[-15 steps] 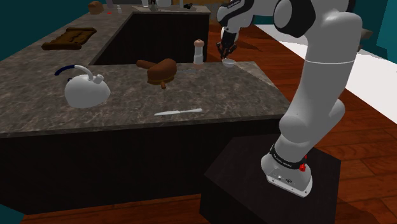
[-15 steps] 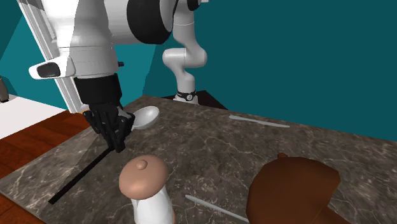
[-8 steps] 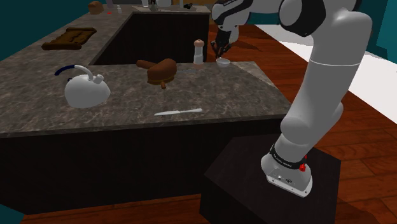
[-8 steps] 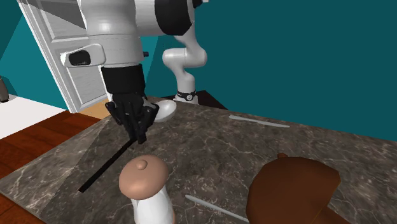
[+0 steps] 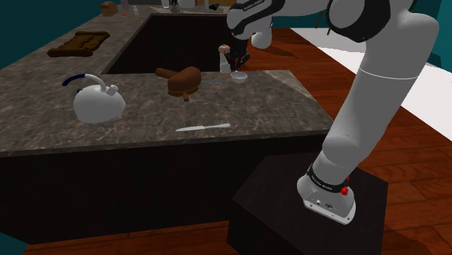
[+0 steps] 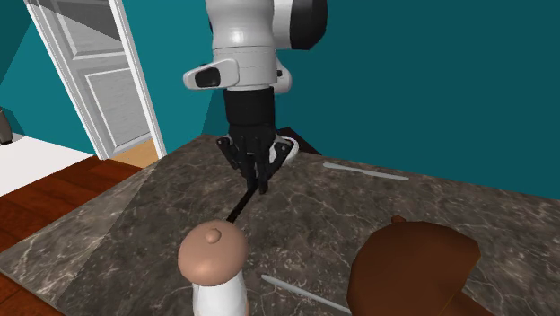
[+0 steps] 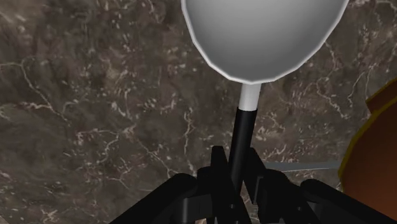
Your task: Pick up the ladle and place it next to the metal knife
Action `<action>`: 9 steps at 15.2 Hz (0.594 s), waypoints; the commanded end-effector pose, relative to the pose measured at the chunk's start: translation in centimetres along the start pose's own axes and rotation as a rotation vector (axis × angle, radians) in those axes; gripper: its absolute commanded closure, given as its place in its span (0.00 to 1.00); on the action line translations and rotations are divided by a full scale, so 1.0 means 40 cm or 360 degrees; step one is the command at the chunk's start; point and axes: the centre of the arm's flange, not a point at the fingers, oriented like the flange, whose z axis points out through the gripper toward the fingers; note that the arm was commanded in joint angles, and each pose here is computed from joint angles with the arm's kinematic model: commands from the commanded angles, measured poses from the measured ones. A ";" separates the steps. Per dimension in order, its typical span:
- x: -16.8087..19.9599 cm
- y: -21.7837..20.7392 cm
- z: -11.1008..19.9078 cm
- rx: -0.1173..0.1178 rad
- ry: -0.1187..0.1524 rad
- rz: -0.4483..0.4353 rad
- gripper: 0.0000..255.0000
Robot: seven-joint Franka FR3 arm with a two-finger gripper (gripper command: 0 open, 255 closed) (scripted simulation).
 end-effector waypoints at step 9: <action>-0.177 -0.275 0.009 0.0000 0.0000 0.0003 1.00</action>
